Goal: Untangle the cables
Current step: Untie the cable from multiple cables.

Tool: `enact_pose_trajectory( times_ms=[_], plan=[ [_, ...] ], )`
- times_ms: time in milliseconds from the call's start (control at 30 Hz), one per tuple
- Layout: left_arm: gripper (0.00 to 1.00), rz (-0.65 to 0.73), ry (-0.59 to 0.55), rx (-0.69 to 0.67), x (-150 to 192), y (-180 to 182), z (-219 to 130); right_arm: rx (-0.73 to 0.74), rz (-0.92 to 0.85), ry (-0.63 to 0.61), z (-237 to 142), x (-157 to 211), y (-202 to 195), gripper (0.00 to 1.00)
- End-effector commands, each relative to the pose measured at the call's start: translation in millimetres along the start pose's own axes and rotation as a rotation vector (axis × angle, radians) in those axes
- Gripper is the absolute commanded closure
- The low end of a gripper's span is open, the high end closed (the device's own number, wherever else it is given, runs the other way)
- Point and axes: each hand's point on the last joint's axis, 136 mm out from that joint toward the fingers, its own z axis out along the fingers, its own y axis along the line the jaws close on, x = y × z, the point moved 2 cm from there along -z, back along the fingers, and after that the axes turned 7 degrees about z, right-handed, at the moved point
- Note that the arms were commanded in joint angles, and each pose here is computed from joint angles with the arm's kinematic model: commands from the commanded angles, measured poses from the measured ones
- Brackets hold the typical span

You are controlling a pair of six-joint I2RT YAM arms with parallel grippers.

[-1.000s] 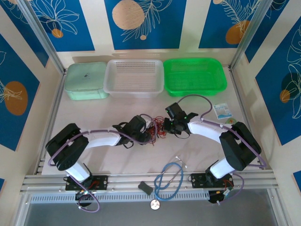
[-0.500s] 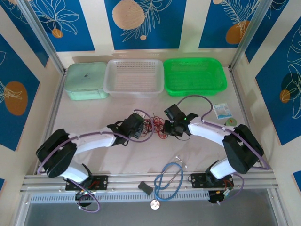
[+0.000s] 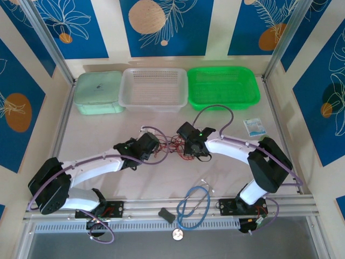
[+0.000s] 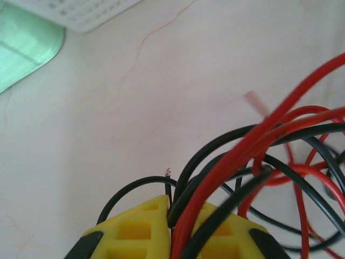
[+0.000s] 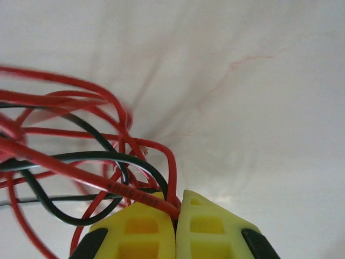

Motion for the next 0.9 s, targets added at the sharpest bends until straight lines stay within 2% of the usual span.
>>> enact_pose_trajectory(
  times_ms=[0,167,367,433,533,600,700,867],
  plan=[
    [0.89,-0.053,0.089,-0.147,24,29,5,0.060,0.037,0.018,-2,4,-28,1.00],
    [0.80,-0.098,0.114,-0.119,30,30,10,-0.109,0.140,0.087,1,8,-21,1.00],
    [0.77,-0.189,0.162,-0.099,36,37,12,-0.119,0.236,0.127,6,11,-37,0.96],
    [0.74,-0.216,0.165,-0.071,35,36,12,-0.145,0.244,0.134,4,13,-36,0.88],
    [0.64,-0.239,0.150,-0.027,26,33,6,-0.196,0.247,0.141,-7,12,-32,0.72],
    [0.53,-0.256,0.131,0.005,18,34,-3,-0.233,0.246,0.132,-21,10,-28,0.54],
    [0.37,-0.281,0.102,0.053,3,37,-20,-0.267,0.241,0.110,-41,4,-28,0.36],
    [0.22,-0.306,0.087,0.194,-18,30,-47,-0.314,0.279,0.102,-63,-3,-27,0.14]
  ],
)
